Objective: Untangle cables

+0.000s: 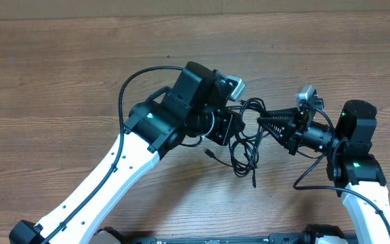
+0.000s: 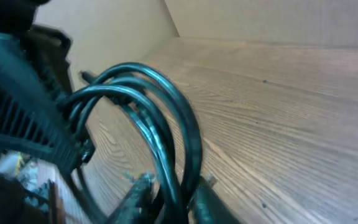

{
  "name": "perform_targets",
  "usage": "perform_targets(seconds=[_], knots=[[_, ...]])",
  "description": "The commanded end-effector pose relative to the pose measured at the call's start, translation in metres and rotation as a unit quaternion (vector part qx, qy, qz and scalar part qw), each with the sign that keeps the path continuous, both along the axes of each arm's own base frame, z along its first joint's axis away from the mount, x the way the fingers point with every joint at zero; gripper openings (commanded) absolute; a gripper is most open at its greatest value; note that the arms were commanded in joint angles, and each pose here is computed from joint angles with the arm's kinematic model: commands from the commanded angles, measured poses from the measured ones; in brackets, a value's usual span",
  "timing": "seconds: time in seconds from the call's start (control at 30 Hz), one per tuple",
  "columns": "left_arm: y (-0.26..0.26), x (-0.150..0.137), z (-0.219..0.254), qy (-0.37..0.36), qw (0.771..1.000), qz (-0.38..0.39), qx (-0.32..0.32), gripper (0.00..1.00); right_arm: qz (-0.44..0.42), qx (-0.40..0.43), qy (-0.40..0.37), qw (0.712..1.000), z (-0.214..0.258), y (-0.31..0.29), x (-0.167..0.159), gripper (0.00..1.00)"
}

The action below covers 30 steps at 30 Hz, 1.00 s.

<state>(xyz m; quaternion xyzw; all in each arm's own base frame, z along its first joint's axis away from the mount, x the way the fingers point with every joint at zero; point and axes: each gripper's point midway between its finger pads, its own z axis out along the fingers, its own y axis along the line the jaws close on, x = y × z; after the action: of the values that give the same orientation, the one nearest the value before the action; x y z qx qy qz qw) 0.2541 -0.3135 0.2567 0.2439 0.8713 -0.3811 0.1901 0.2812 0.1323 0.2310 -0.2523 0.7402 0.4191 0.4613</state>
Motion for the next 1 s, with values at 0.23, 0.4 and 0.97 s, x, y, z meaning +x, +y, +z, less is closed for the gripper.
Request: perform_targets(seconds=[0.23,0.4,0.97], knots=[[-0.008,0.001,0.004,-0.006,1.0,0.009,-0.001,0.04,0.004,0.004,-0.004,1.0,0.008,0.001,0.0,0.04],[0.001,0.016,-0.001,-0.007,0.997,0.067,0.021,0.04,0.004,0.006,0.01,1.0,0.004,0.001,-0.002,0.04],[0.066,0.072,-0.016,-0.003,0.925,0.371,0.086,0.04,0.09,0.036,-0.004,0.995,0.012,0.014,-0.03,0.04]])
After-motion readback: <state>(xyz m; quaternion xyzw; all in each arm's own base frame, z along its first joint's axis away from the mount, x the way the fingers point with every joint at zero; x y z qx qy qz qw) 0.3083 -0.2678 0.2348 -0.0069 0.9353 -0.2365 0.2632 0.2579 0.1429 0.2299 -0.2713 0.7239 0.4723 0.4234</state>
